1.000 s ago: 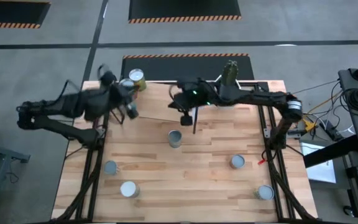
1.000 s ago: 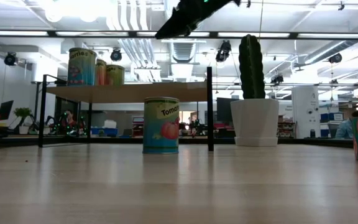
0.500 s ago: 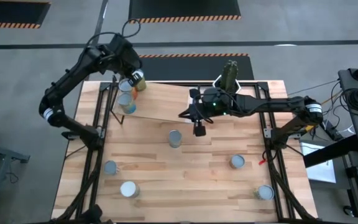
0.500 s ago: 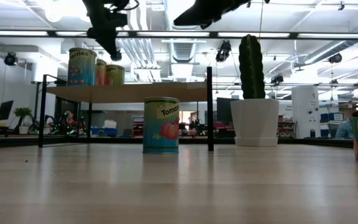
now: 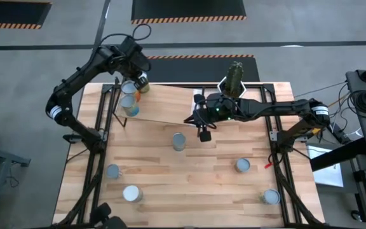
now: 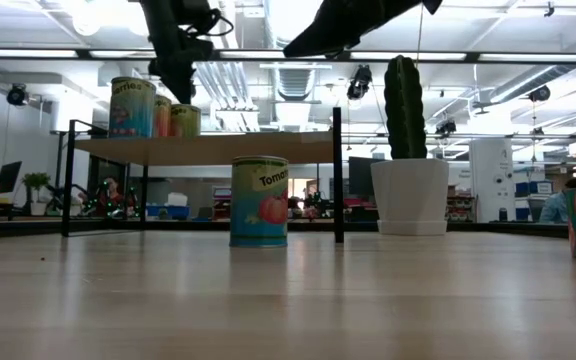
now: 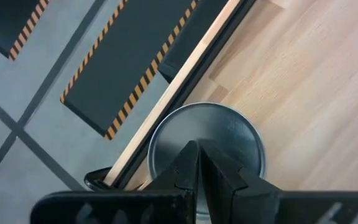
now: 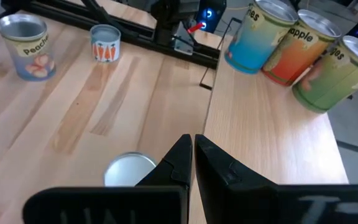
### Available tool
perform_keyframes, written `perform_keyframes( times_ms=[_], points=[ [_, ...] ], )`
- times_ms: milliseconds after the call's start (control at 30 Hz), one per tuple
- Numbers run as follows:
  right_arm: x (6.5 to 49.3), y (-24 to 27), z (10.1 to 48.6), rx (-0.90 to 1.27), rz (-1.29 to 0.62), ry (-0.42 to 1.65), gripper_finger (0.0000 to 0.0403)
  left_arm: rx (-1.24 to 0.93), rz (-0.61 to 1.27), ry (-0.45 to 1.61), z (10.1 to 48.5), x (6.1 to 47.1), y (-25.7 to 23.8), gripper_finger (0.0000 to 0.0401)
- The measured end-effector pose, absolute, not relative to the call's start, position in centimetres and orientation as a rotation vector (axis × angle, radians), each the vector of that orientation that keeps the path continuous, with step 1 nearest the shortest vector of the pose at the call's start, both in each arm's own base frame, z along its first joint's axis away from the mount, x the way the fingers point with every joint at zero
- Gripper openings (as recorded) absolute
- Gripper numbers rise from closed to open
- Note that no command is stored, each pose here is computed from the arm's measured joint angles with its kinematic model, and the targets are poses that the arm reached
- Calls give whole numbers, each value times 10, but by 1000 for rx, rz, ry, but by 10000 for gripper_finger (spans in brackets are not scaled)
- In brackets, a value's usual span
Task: Pick and place cans onto a shelf
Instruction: Put the large canned oranges on the shelf
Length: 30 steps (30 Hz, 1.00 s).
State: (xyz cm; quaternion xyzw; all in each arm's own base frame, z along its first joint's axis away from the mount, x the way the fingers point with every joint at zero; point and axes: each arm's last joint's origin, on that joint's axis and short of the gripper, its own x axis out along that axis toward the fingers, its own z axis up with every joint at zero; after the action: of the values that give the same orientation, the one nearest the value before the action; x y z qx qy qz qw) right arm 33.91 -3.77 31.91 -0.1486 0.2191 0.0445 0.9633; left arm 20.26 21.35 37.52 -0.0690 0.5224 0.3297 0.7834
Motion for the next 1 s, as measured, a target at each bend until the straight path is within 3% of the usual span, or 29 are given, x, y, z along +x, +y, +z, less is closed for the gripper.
perform_keyframes(
  times_ms=[1000],
  points=[
    [339,-38,318,-302,92,449,9,-163,780,1229,367,200,216,0]
  ],
)
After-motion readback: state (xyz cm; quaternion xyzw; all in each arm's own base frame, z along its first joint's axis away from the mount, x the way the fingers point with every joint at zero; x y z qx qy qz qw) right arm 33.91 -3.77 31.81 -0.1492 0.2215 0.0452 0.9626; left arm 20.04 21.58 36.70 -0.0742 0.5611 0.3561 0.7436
